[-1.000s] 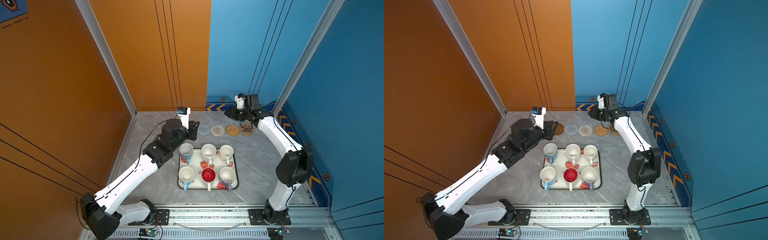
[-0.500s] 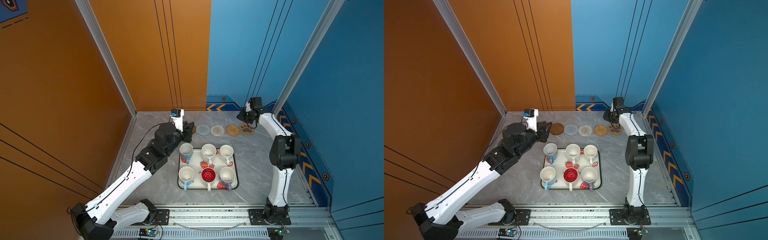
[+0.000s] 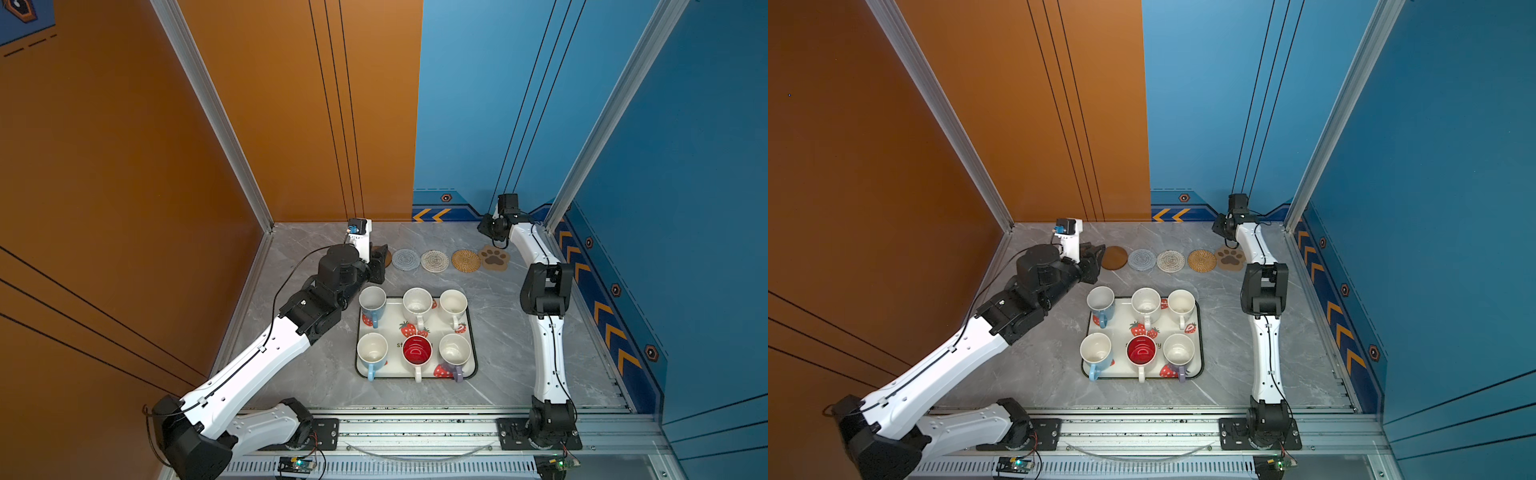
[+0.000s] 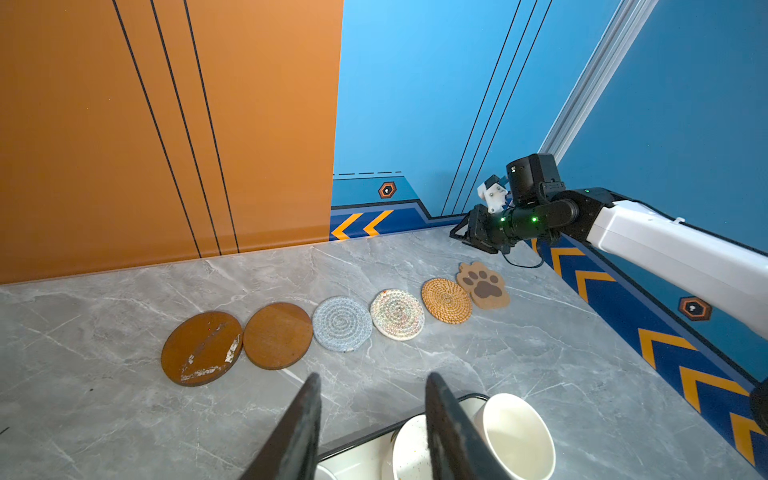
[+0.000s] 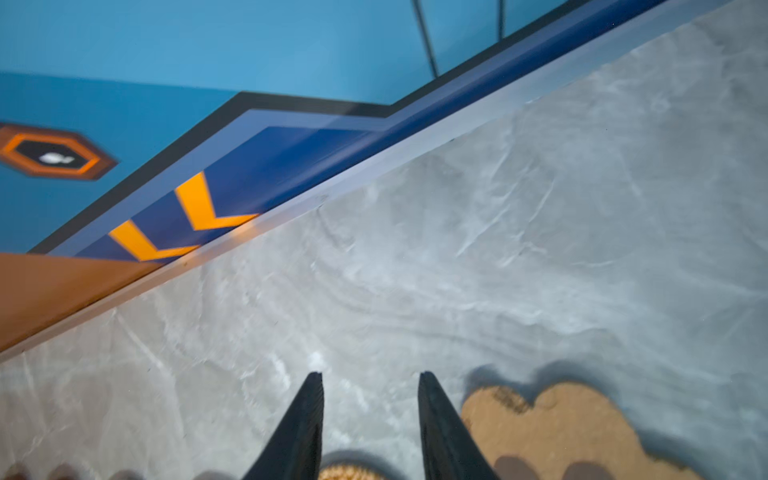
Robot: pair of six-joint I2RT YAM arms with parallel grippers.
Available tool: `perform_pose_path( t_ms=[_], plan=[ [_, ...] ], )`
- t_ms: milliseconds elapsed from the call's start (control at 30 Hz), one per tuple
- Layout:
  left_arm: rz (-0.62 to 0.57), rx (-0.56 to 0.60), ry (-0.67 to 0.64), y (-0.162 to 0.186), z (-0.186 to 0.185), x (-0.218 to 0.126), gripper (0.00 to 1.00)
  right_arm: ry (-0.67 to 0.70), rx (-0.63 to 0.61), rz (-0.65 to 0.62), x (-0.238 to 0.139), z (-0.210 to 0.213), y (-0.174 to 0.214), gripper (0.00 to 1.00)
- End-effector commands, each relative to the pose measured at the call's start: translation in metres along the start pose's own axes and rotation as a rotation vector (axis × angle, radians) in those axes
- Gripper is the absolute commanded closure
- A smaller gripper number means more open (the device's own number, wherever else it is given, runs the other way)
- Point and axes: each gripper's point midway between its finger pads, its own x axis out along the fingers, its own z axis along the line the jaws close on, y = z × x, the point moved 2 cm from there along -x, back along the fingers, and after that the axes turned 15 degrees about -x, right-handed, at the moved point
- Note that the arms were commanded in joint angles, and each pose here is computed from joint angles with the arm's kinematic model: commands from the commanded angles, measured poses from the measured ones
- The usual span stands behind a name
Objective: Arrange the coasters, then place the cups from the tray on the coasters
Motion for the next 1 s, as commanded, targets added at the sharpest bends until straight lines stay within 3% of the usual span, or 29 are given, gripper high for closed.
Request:
perform_pose_path(
  t_ms=[0, 467, 967],
  plan=[
    [-0.01, 0.025, -0.017, -0.006, -0.001, 0.005, 0.58, 0.033, 0.059, 0.022, 0.01, -0.022, 0.005, 0.63],
    [0.054, 0.038, -0.004, 0.008, -0.008, 0.029, 0.56, -0.026, 0.132, 0.061, 0.031, -0.044, 0.021, 0.63],
    [0.063, 0.046, -0.007, 0.012, -0.005, 0.026, 0.56, -0.051, 0.152, 0.156, 0.037, -0.04, 0.052, 0.66]
  ],
)
